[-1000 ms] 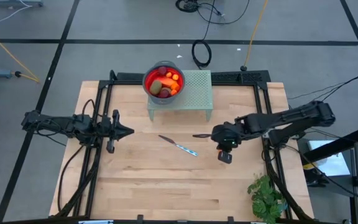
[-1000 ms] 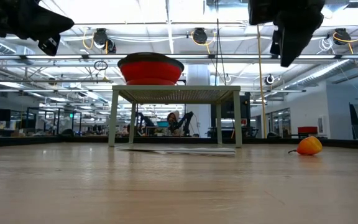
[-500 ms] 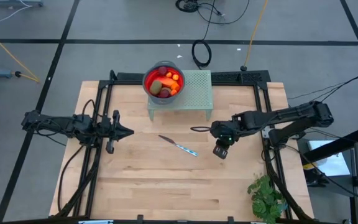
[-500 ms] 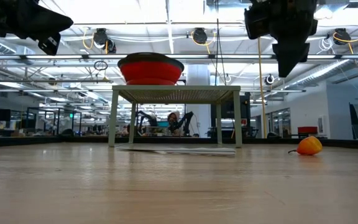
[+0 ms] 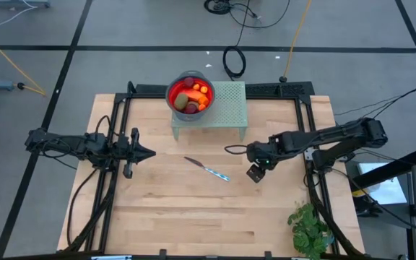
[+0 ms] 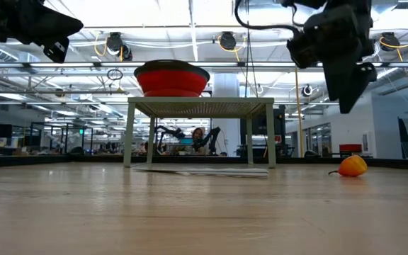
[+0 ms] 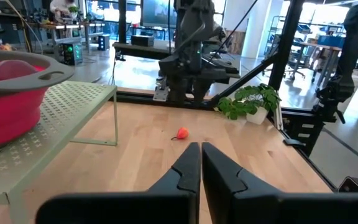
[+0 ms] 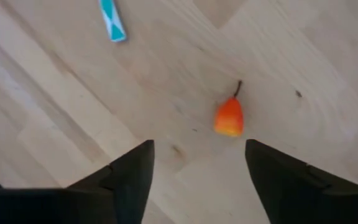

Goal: Pick & Place Fruit
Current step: Put the peach into the red strainer bowl

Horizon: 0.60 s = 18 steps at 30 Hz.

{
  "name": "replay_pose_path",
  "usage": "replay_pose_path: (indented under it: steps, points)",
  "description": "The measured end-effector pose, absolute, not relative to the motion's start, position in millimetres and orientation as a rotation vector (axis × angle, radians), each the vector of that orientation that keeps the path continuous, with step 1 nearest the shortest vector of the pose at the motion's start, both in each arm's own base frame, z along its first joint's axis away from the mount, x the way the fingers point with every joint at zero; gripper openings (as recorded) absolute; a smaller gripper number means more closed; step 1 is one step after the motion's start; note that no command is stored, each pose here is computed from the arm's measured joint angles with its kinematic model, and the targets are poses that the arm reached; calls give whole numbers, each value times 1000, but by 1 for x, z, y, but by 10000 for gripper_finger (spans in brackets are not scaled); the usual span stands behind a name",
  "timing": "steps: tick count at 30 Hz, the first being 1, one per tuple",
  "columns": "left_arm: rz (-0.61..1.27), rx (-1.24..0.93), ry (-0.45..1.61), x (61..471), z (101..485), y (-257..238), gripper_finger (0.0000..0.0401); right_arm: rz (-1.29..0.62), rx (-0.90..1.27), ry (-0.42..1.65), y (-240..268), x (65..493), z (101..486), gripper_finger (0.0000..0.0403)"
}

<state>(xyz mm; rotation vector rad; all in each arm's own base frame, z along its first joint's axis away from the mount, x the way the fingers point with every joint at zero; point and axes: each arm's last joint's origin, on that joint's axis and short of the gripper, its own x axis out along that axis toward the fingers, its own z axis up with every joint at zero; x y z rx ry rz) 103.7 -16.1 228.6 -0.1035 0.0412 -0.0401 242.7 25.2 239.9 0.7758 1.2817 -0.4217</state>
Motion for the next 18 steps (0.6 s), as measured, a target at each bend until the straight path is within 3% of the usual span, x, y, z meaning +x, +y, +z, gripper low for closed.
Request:
replay_pose_path:
  steps: [7,12,18]
  points:
    - [-40,-108,41,104,229,-16,15,-447,776,1312,25,238,227,271]
    - [-40,-111,41,104,229,-16,2,-416,724,1332,25,235,221,268]
    - [-40,-112,41,104,229,-16,19,-415,728,1326,24,234,214,264]
